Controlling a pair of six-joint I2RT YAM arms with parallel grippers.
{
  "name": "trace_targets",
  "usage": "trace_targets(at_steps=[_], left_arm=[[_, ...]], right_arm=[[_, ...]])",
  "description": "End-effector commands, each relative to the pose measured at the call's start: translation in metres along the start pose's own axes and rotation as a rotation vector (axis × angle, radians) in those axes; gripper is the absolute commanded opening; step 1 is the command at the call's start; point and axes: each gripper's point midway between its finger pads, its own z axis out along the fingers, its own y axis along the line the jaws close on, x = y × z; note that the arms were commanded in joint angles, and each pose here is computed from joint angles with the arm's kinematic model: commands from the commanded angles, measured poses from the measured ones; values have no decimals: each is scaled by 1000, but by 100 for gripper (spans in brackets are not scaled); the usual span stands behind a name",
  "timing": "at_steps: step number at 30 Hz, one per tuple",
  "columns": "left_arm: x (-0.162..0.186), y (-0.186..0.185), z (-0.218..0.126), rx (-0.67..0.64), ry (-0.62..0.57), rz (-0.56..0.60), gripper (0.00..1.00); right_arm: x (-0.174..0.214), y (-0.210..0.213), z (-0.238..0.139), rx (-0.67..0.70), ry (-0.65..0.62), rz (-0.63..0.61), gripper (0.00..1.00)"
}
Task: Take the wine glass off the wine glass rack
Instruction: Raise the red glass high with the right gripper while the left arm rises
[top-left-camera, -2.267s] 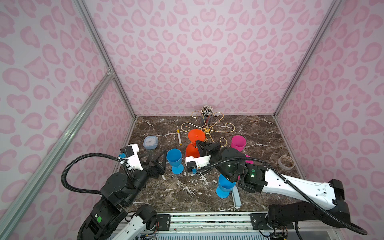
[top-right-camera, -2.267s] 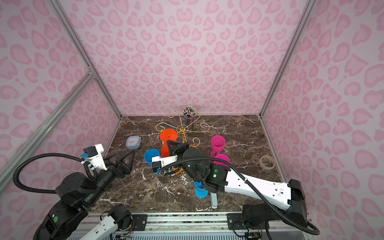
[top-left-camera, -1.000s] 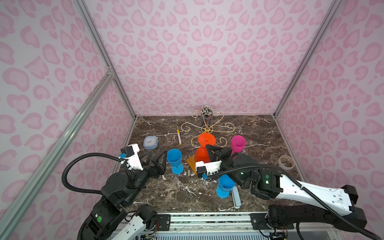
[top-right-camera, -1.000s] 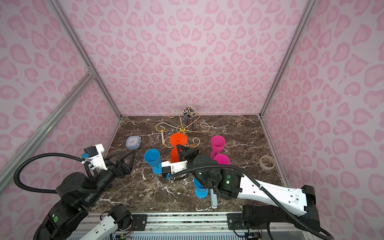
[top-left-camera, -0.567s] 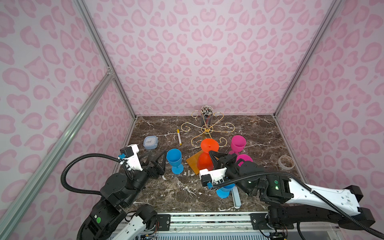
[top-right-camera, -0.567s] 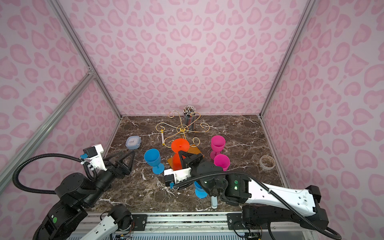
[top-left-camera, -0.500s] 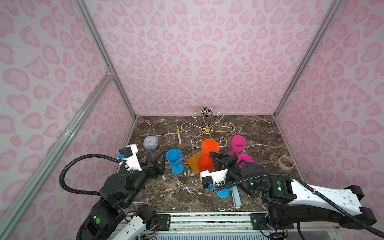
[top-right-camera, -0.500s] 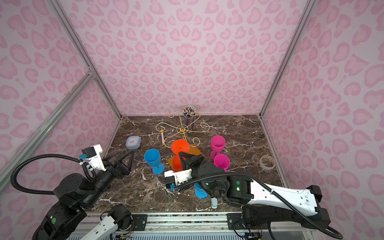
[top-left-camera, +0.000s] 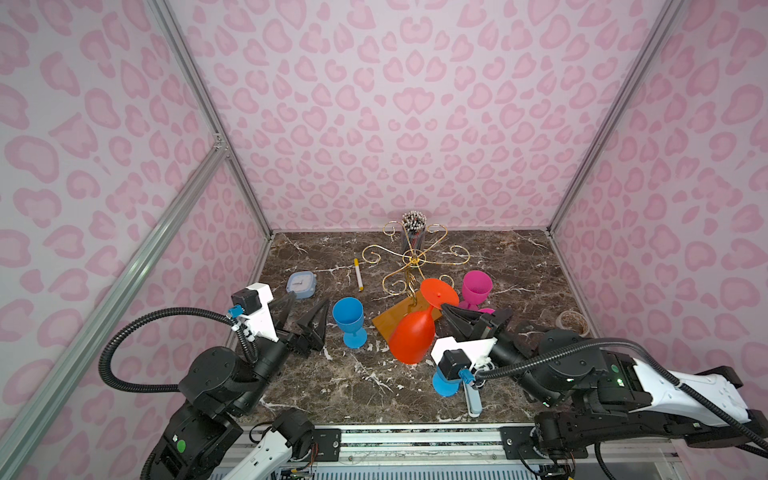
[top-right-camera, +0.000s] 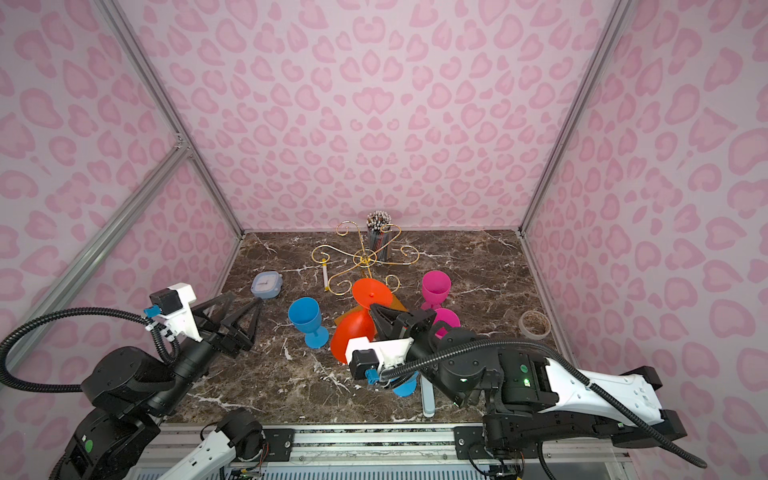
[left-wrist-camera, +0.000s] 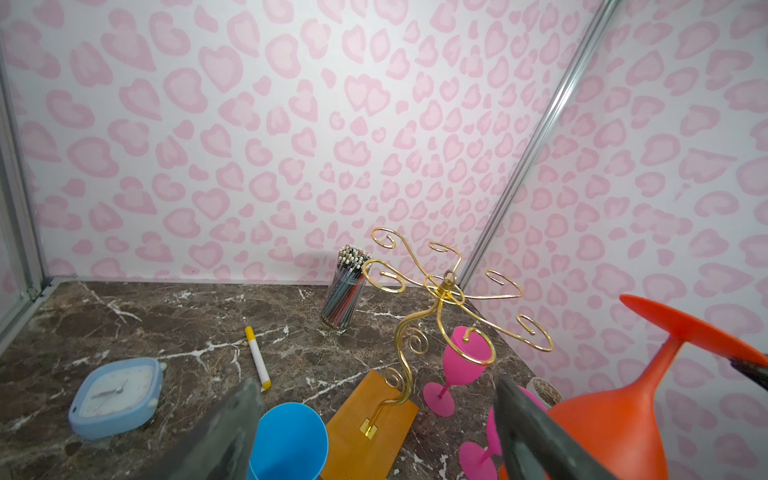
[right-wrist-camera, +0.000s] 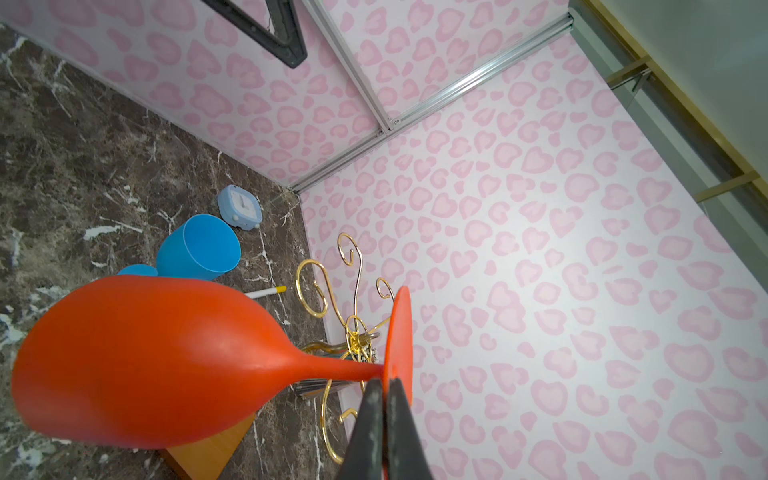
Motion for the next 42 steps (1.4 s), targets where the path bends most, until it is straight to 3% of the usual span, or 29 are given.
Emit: trace_targets(at_steps=[1,6,12,16,21,27,35,42], left_arm=[[-19,-20,3,88,-40,144,89],[-32,-40,16,161,-38,282,89],[-41,-56,36,209,-65,442,89],[-37,-64,49,249,-55,519,89],[-34,-74,57,296,-48,537,90],[-41,-86,59,351,-34,396,92],[-45,-113,78,474,59,110,92],[-60,-125,84,516,81,-36,91]], right_arm=[[-12,-17,-7,14,-59,179,0],[-14,-58,-22,67,-137,404,0],[11,-114,-31,162,-200,717,0],[25,-133,-19,154,-185,868,0],[45,-160,2,112,-199,1079,0],[68,-178,23,18,-256,1276,0],[78,-165,37,-43,-223,1252,0],[85,-158,33,-26,-182,1191,0]])
